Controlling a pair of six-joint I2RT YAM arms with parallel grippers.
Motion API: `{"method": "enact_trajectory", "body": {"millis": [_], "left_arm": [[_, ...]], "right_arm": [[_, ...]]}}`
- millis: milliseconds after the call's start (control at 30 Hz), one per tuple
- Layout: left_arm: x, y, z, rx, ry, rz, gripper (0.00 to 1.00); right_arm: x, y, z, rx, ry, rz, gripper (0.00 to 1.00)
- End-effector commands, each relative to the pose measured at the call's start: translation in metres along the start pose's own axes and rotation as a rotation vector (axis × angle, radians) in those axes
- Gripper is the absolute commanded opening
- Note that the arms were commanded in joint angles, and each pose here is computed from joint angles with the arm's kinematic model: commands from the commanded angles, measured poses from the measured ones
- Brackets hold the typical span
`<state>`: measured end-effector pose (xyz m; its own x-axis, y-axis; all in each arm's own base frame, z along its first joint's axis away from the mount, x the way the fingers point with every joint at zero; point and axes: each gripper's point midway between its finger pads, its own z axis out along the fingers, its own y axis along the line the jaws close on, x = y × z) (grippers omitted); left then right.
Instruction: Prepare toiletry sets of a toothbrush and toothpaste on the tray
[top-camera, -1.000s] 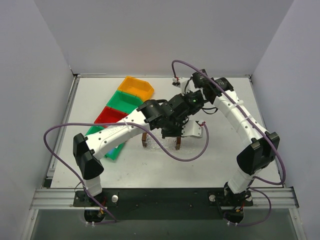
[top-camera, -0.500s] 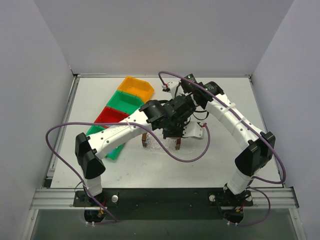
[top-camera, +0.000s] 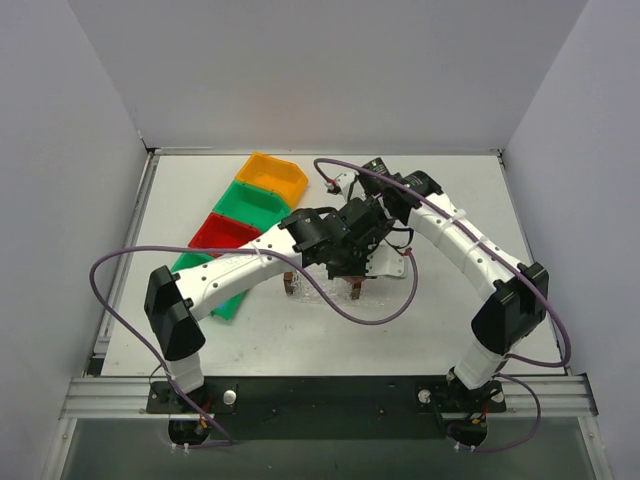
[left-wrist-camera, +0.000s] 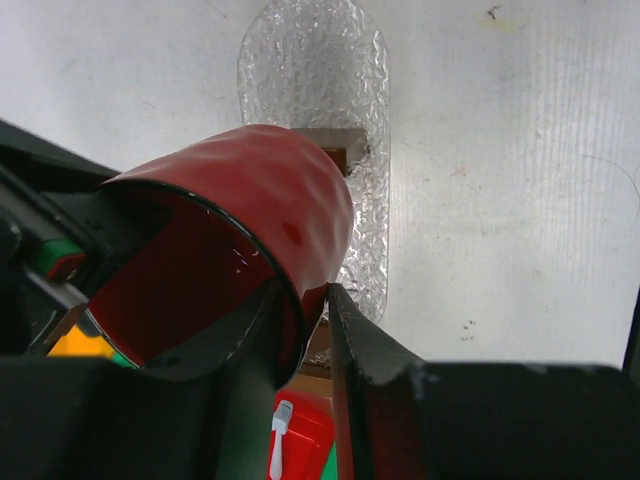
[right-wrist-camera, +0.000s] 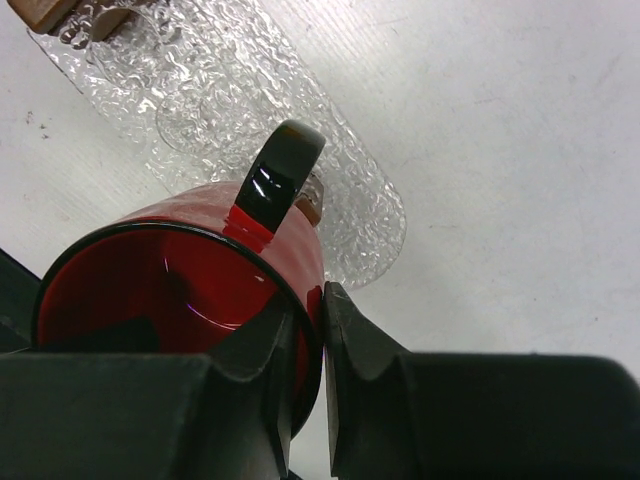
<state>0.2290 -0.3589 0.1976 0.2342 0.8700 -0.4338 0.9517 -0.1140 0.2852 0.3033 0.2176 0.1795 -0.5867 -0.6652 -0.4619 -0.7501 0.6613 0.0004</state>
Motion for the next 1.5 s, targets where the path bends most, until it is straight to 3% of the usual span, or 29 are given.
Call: {"method": "enact_trajectory", "body": {"millis": [0, 200, 333, 467, 700, 833, 1233, 1467], "left_arm": [[-0.028, 0.033, -0.052, -0.219, -0.134, -0.04, 0.35], [-0.027, 0.042, -0.066, -0.29, -0.154, -0.067, 0.57], [-0.017, 0.046, -0.072, -0.329, -0.148, -0.099, 0.62], [0.001, 0.052, -0.084, -0.386, -0.152, -0.142, 0.64], [0.047, 0.086, -0.117, -0.518, -0.204, -0.338, 0.68], [0.071, 0.101, -0.136, -0.583, -0.211, -0.409, 0.69], [0.092, 0.103, -0.139, -0.616, -0.19, -0.438, 0.69], [0.094, 0.104, -0.145, -0.634, -0.196, -0.433, 0.69]], "right_arm": [[0.009, -0.017, -0.025, 0.113, -0.021, 0.112, 0.0], [0.018, -0.03, -0.036, 0.145, -0.04, 0.18, 0.0], [0.029, -0.043, -0.045, 0.19, -0.054, 0.245, 0.0], [0.053, -0.053, -0.043, 0.252, -0.036, 0.301, 0.0], [0.09, -0.051, -0.021, 0.269, -0.043, 0.366, 0.0], [0.094, -0.053, -0.005, 0.29, -0.097, 0.399, 0.0], [0.095, -0.076, 0.013, 0.396, -0.186, 0.467, 0.0], [0.1, -0.076, 0.03, 0.39, -0.152, 0.504, 0.0]]}}
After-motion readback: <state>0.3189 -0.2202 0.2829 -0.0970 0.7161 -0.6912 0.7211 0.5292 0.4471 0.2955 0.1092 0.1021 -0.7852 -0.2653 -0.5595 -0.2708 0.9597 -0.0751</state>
